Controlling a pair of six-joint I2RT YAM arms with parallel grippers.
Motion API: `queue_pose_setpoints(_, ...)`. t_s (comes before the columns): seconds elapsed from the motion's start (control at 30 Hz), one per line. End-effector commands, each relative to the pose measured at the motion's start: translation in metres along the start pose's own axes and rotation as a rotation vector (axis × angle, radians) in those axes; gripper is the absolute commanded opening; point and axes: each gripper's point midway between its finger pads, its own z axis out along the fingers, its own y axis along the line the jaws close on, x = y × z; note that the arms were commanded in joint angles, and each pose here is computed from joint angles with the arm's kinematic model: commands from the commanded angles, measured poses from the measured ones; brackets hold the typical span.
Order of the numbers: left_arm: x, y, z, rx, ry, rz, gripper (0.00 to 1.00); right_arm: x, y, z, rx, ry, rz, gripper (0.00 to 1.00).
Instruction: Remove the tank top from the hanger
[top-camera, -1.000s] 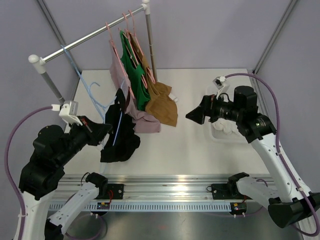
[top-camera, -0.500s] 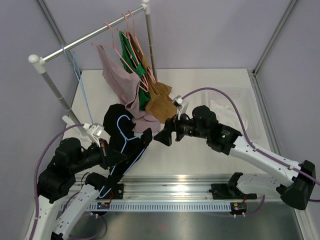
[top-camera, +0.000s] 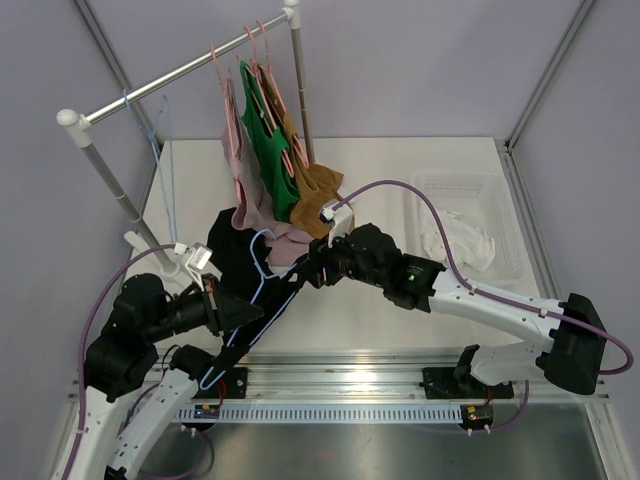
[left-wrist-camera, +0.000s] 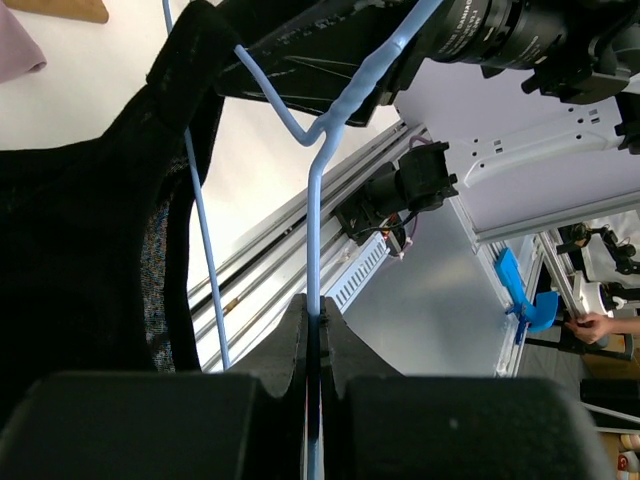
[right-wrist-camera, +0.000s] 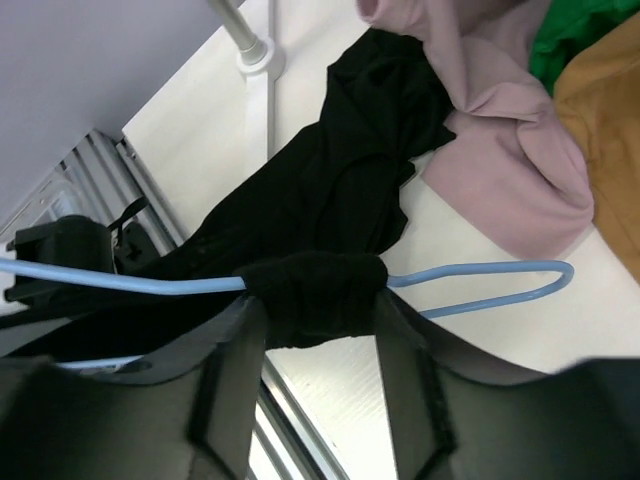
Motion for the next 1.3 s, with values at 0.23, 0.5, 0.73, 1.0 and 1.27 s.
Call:
queue_pose_setpoints(0.23,-0.012,-0.012,0.006,0.061,-0.022,0.011,0.0,-0.025,-0.027,-0.006,0.165,-0.118,-0.059,0.0)
queue_pose_setpoints(0.5,0.002,-0.005,0.01,0.081,0.059,0.064,0.0,-0.034,-0.136,-0.049,0.673,-0.089,-0.05,0.0)
queue_pose_setpoints(0.73,-0.014,-0.053,0.002,0.314,0.01,0.126,0.0,-0.035,-0.178,-0.08,0.748,-0.073,0.053,0.0)
queue_pose_setpoints(1.0,-0.106,-0.086,0.012,0.393,-0.328,0.189,0.0,-0.086,-0.13,-0.152,0.621,-0.258,0.072,0.0)
queue_pose_setpoints(1.27,-0.18,-0.173,-0.039,0.727,-0.787,0.372,0.0,-0.131,-0.04,-0.202,0.237,-0.348,-0.003,0.0)
